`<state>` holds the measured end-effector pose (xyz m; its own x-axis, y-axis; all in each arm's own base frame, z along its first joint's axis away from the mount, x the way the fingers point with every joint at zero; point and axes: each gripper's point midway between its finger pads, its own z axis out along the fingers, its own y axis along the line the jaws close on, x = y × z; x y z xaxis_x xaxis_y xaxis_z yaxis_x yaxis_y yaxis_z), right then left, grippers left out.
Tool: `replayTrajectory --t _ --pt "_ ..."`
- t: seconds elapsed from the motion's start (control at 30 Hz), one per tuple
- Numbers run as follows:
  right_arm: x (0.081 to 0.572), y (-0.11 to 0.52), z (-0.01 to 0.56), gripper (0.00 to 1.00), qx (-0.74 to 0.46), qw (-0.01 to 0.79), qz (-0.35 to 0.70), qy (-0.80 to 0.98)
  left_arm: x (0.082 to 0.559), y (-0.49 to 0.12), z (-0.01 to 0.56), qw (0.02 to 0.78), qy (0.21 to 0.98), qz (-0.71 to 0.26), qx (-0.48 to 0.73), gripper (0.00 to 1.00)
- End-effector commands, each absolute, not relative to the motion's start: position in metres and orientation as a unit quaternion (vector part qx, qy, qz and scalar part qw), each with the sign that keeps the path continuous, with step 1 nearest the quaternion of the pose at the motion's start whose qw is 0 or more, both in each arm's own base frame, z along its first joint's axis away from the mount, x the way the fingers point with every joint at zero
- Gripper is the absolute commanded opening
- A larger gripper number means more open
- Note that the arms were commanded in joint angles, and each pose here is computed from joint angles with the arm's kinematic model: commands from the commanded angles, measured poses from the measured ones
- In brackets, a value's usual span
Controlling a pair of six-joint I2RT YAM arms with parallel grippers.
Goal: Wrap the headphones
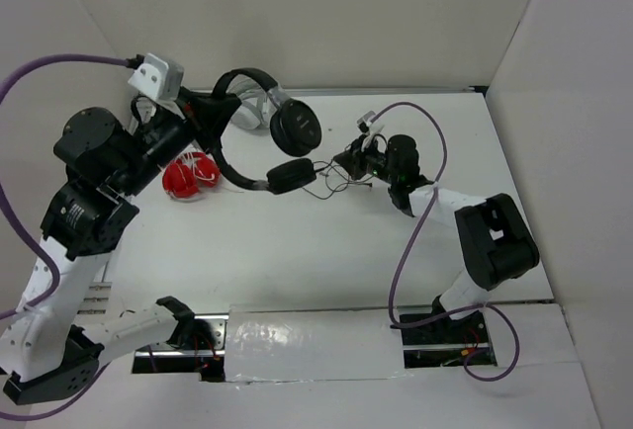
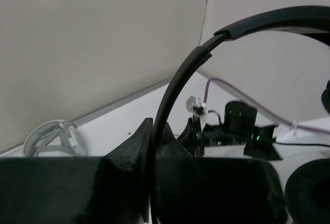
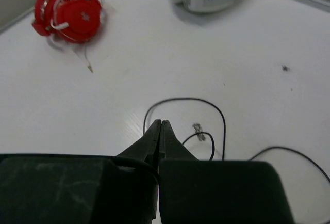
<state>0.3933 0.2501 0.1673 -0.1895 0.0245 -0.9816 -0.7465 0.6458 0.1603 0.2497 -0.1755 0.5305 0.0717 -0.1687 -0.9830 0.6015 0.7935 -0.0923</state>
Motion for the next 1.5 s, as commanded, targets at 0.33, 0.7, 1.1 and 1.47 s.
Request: replayTrajectory --t 0.33,0.7,1.1,1.47 --pt "0.434 0.177 0.193 0.00 -0.202 0.469 0.110 0.853 0.267 -0.247 0.356 0.595 0.651 -0.288 0.373 0.00" --pt "0.482 0.190 0.207 0.00 -0.200 0.448 0.073 0.868 0.256 -0.296 0.315 0.548 0.654 -0.312 0.418 0.00" --pt "0.471 0.172 0.289 0.00 -0.149 0.514 0.044 0.843 0.316 -0.273 0.202 0.427 0.841 -0.190 0.272 0.00" --pt "0.452 0.177 0.313 0.00 -0.153 0.522 -0.011 0.839 0.368 -0.227 0.140 0.357 0.923 -0.051 0.136 0.00"
